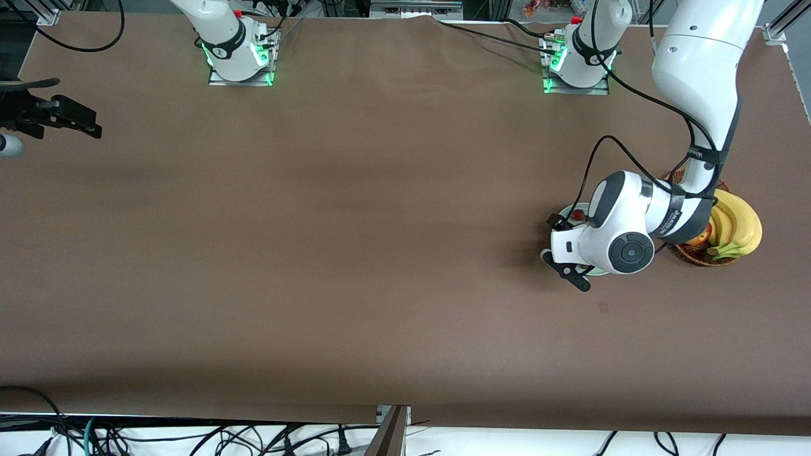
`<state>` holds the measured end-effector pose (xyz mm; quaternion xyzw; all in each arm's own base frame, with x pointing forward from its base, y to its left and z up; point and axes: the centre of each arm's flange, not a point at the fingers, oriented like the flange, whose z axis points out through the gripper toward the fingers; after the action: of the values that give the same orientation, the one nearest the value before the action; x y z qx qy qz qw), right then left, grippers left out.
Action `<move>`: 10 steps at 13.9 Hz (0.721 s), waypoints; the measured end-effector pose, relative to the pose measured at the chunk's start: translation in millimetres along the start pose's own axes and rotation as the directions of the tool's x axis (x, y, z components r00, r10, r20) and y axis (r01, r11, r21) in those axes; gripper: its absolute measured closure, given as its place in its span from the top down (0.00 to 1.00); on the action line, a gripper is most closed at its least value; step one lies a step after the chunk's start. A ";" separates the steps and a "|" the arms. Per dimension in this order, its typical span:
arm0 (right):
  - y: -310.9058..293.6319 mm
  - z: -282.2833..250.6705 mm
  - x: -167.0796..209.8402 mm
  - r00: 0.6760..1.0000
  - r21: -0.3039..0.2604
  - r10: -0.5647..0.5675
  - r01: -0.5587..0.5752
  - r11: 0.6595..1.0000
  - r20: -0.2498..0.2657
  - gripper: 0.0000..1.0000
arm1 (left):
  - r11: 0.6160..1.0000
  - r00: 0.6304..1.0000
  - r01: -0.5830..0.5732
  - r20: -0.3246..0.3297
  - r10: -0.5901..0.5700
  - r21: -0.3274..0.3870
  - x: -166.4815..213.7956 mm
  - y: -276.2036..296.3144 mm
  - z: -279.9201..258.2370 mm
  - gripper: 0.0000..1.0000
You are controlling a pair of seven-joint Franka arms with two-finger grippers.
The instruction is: Collect all strawberries into plate
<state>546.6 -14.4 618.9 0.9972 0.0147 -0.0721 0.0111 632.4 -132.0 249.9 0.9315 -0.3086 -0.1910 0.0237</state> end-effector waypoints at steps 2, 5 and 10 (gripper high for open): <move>-0.2 1.2 0.8 1.000 0.000 0.000 0.000 1.000 0.002 1.00 | 0.999 0.999 0.044 -0.015 -0.044 0.022 -15.9 7.2 -46.9 1.00; -1.6 1.7 1.3 1.000 0.000 -0.002 0.002 1.000 0.004 1.00 | 0.984 0.983 0.161 -0.106 -0.152 0.076 -59.0 27.0 -147.1 1.00; -6.0 1.8 1.7 1.000 -0.001 -0.008 0.008 1.000 0.004 1.00 | 0.926 0.903 0.370 -0.264 -0.339 0.078 -155.4 35.4 -286.1 1.00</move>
<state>547.8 -8.4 616.8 0.9970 0.0189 -0.0740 0.0114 603.9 -91.0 573.5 0.9881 -0.1400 -0.0554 -0.0326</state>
